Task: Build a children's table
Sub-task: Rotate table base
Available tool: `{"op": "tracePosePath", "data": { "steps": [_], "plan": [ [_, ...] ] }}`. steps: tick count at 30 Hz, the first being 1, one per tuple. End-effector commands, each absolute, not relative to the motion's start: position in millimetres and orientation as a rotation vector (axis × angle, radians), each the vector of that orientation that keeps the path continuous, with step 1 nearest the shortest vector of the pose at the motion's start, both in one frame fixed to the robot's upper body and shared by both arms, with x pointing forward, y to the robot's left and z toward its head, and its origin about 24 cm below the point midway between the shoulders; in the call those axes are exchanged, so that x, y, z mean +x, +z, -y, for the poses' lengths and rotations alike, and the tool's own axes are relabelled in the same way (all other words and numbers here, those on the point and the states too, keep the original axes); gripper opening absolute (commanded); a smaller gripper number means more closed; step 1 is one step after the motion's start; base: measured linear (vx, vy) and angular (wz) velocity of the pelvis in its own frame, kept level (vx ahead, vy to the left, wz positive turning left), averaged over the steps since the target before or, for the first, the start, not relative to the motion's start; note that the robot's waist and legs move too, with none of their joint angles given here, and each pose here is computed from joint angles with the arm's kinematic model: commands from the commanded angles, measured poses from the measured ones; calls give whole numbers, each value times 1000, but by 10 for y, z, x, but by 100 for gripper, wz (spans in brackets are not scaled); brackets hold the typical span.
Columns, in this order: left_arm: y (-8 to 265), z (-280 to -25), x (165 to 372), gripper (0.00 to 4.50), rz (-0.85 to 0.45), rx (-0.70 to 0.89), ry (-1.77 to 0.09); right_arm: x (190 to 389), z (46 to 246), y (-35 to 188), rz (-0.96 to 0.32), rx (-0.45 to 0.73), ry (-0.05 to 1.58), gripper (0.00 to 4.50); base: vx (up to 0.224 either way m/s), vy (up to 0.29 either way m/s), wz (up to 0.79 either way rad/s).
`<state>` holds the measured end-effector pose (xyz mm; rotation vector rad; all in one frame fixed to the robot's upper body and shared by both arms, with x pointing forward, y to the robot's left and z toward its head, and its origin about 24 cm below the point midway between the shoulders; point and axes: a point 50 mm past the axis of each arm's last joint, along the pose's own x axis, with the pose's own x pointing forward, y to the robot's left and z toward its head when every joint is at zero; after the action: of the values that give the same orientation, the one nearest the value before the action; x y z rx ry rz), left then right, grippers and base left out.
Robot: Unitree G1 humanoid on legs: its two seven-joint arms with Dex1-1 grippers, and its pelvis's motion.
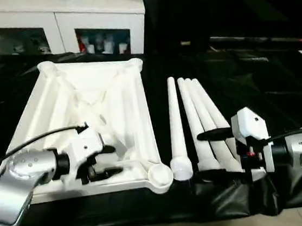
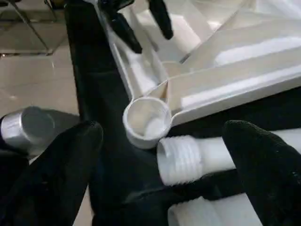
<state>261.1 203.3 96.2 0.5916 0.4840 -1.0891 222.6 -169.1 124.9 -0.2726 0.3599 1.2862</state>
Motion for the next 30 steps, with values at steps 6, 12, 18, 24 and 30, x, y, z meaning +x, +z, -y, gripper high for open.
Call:
{"op": "tracePosePath", "data": {
  "steps": [6,12,18,24,30],
  "plan": [
    [925,-2071,2734,228,-515,681,-1113,2197,1667,1245,-382,-289,1314,450,-34,-40,4],
    [913,-2094,2820,177,-538,704,-1148,2178,1680,1235,-395,-288,1312,450,34,-47,8],
    [907,-2084,2944,124,-506,725,-1134,2172,1679,1253,-392,-283,1315,450,0,0,0],
    [885,-2075,3009,75,-504,758,-1166,2169,1678,1246,-398,-285,1317,450,0,0,0],
    [893,-2090,3055,45,-500,758,-1172,2173,1674,1244,-397,-288,1314,450,0,0,0]
  ]
}}
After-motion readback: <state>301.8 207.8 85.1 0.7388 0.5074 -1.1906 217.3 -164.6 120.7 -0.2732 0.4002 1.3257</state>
